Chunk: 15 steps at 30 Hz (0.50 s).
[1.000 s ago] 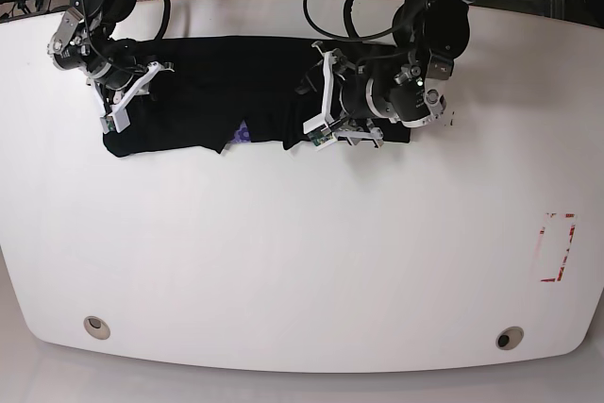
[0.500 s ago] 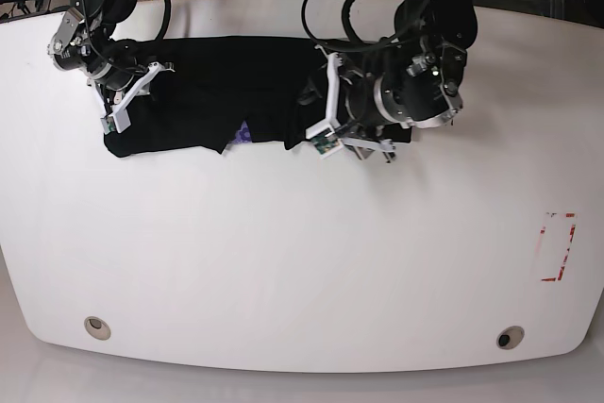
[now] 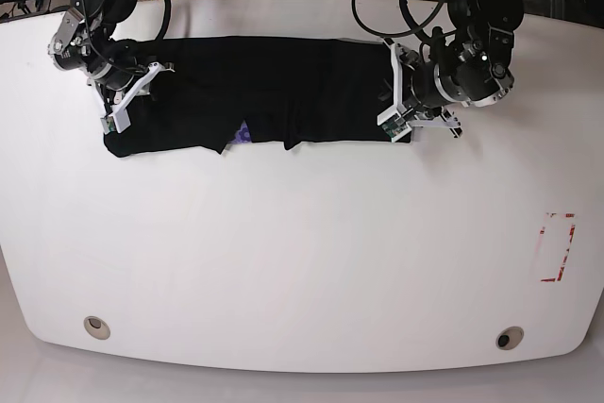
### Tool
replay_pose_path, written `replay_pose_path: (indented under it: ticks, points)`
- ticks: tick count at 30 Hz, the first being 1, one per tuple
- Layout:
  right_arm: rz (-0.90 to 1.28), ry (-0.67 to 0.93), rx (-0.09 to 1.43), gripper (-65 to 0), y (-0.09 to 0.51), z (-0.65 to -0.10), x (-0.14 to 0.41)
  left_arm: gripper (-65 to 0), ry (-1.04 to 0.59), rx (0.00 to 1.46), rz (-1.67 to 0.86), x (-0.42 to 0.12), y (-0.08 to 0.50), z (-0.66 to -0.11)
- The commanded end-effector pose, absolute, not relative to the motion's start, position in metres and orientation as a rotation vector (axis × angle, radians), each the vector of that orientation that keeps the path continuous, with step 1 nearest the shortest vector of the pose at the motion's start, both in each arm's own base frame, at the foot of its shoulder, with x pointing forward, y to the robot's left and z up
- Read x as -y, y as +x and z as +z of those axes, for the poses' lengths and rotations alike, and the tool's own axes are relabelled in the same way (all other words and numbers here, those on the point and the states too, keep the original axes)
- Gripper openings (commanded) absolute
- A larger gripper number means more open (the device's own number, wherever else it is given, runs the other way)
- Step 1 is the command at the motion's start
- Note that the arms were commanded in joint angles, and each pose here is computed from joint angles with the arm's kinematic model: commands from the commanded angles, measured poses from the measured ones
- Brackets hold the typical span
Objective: Fold the T-shirt properly
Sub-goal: 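Grasp the strip with the left gripper and pull it back toward its end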
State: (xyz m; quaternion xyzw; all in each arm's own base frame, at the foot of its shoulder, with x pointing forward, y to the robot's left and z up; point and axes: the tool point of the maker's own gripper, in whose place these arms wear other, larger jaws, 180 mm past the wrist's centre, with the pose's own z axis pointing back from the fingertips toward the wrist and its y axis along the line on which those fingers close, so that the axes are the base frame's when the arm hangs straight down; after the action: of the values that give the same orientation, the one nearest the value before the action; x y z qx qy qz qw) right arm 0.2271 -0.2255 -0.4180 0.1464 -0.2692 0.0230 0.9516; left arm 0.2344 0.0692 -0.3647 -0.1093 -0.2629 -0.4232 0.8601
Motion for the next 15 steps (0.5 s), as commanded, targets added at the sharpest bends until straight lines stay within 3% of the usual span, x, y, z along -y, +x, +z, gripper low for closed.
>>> replay_pose_path:
  ticks: [1, 8, 15]
  points:
    - [0.054, 0.272, 0.502, -52.6, 0.22, -0.422, 0.23, -53.6, -0.265, 0.571, -0.924, -0.055, 0.233, -0.362]
    - [0.054, 0.272, 0.504, -52.8, 0.221, -0.422, 0.23, -53.6, -0.196, 0.409, -1.0, -0.07, 0.216, -0.4]
    - [0.055, 0.271, 0.504, -52.8, 0.22, -0.421, 0.23, -53.6, -0.17, 0.426, -1.013, -0.069, 0.224, -0.396]
